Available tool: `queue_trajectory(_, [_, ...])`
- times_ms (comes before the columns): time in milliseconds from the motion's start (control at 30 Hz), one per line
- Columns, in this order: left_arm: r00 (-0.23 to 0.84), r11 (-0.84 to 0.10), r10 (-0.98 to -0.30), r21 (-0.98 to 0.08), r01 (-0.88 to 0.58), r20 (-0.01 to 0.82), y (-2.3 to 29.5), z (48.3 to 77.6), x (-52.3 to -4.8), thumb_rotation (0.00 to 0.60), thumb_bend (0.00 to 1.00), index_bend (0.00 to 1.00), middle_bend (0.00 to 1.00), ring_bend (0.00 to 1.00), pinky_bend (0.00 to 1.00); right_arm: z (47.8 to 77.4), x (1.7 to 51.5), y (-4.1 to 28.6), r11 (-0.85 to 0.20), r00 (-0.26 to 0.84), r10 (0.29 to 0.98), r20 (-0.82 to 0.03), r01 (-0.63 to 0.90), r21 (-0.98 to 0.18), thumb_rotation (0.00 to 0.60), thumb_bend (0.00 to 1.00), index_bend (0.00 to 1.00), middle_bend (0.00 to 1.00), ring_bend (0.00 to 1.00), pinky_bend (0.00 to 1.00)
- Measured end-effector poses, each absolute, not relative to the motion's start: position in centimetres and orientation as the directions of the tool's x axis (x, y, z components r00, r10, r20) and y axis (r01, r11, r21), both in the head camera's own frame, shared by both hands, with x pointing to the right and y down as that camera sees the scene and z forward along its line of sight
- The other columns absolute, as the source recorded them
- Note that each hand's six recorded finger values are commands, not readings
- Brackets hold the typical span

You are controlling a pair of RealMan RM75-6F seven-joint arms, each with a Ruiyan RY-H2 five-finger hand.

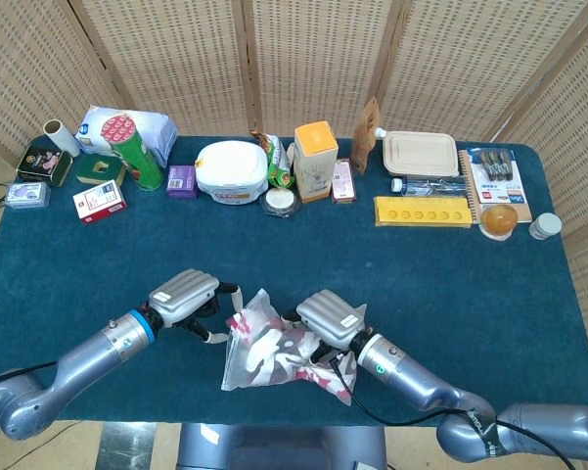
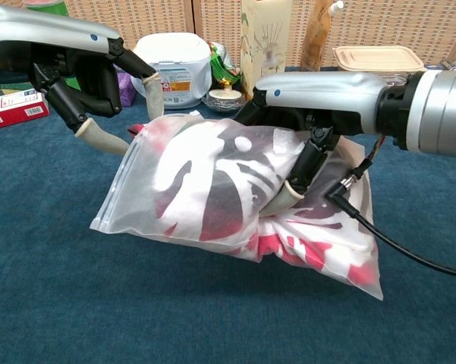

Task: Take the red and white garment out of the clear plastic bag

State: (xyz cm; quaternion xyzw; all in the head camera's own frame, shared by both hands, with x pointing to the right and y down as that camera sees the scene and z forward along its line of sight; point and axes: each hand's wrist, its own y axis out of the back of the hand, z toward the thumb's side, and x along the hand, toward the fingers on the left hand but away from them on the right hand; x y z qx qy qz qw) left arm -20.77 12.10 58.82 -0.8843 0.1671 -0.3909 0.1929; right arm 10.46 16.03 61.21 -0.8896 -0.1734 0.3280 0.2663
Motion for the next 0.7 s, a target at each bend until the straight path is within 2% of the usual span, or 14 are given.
queue_trajectory(433, [0.65, -0.885, -0.446, -0.413, -0.216, 0.615, 12.2, 59.6, -19.3, 0.559, 0.21, 0.43, 1.0, 0.99, 0.9, 60.6, 10.3, 16.3, -0.805, 0.739, 0.482, -0.471, 0.161, -0.571, 0.579, 0.22, 0.81, 0.85, 1.0, 1.0])
queue_trajectory(533, [0.656, -0.888, -0.448, -0.388, -0.247, 0.607, 12.2, 59.6, -18.8, 0.557, 0.26, 0.45, 1.0, 0.99, 0.9, 60.6, 10.2, 16.4, -0.808, 0.741, 0.48, -0.469, 0.167, -0.565, 0.579, 0.22, 0.81, 0.85, 1.0, 1.0])
queue_trajectory(700, [0.668, -0.899, -0.433, -0.339, -0.276, 0.605, 12.5, 59.8, -18.0, 0.585, 0.39, 0.56, 1.0, 1.0, 0.92, 60.5, 10.2, 16.4, -0.813, 0.745, 0.481, -0.463, 0.181, -0.553, 0.582, 0.22, 0.81, 0.85, 1.0, 1.0])
